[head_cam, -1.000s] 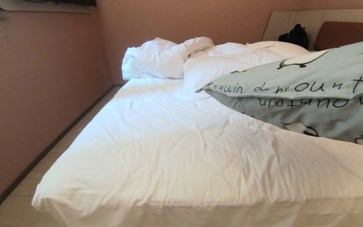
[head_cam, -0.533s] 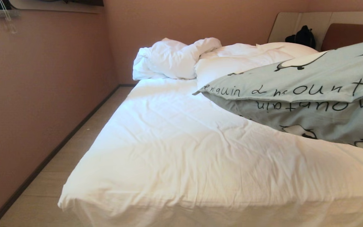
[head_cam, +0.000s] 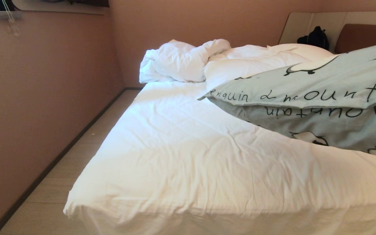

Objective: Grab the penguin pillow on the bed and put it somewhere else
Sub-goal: Move to the foot of the bed

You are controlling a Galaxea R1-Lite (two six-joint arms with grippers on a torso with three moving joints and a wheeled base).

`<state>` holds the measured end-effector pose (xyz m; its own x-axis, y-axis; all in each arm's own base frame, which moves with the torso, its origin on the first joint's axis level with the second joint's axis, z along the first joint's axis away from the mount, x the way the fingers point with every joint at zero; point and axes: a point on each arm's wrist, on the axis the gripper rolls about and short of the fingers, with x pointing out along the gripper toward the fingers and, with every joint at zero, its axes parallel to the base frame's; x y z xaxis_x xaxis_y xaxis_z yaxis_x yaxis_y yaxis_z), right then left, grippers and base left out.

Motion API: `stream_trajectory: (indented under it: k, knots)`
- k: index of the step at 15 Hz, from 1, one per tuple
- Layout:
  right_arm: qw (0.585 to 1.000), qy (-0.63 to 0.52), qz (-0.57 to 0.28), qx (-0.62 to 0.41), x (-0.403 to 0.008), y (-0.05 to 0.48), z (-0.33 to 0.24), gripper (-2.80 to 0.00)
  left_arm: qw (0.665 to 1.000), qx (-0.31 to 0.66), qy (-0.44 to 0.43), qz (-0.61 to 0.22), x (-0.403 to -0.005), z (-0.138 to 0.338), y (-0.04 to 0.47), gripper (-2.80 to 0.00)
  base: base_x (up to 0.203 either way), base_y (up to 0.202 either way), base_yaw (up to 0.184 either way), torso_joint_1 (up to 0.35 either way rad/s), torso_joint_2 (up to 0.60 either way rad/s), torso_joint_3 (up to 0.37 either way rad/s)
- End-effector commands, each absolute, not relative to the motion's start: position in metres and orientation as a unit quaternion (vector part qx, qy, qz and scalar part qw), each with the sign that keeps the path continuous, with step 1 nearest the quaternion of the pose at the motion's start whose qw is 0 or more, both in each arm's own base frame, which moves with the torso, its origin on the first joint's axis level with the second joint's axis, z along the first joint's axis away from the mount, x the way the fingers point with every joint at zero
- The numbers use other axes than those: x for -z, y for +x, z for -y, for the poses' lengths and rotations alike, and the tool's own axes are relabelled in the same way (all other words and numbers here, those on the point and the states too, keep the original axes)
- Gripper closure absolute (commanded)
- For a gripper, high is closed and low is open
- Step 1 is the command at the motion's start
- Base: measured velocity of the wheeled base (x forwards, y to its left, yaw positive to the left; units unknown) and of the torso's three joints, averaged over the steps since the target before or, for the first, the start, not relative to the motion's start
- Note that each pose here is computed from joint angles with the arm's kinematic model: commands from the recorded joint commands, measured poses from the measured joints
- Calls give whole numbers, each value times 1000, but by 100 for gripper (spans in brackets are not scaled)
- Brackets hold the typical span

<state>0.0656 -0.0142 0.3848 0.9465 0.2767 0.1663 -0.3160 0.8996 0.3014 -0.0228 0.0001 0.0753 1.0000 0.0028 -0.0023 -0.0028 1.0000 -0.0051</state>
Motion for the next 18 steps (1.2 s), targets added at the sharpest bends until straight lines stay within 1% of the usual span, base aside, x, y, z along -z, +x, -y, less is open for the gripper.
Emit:
stream_trajectory:
  k: [1,9,18]
  knots:
    - [972,167,56,-155,-384,67,15,0,1000,-2,-3,-2,-75,0,-23,0,0,0,0,0,0,0]
    - [968,176,41,-173,-383,79,17,0,1000,-1,-3,-2,-75,0,-23,0,0,0,0,0,0,0]
    - [960,178,34,-214,-384,127,24,0,1000,-2,-2,-2,-75,0,-23,0,0,0,0,0,0,0]
